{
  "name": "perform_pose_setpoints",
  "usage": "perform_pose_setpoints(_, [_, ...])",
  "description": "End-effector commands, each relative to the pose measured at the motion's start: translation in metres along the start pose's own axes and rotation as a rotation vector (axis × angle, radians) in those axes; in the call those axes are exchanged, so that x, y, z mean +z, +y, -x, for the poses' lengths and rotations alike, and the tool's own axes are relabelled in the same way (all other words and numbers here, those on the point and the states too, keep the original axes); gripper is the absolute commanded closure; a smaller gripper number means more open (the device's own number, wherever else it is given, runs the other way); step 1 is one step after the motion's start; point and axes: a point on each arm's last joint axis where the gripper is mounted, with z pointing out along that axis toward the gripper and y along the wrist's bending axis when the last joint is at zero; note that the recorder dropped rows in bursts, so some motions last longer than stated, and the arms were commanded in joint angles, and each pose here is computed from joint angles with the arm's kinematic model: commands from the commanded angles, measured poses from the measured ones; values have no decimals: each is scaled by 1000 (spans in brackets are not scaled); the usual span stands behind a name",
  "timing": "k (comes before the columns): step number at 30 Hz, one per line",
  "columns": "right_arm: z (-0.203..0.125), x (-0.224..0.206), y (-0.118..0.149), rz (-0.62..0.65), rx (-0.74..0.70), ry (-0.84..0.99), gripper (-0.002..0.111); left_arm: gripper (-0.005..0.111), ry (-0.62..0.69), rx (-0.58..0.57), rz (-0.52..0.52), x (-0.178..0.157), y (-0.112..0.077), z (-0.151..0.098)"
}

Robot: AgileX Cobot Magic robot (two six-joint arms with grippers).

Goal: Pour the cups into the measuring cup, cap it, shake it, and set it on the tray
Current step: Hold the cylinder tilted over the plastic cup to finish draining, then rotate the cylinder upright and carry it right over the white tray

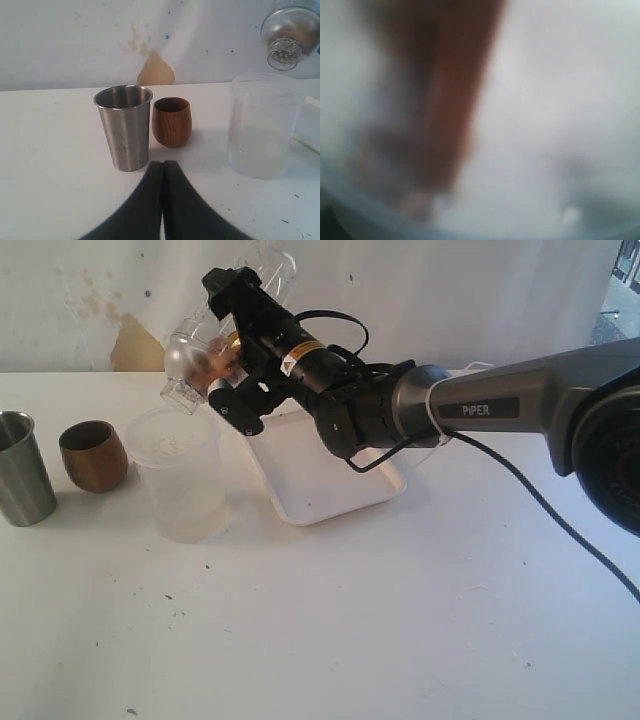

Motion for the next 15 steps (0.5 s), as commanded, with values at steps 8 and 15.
perform_pose_setpoints(8, [-5, 0, -7, -1, -9, 6, 108, 107, -3, 1, 0, 0, 0, -1])
perform_pose_setpoints(15, [-23, -3, 4, 84, 273, 214, 108, 107, -3, 1, 0, 0, 0, -1])
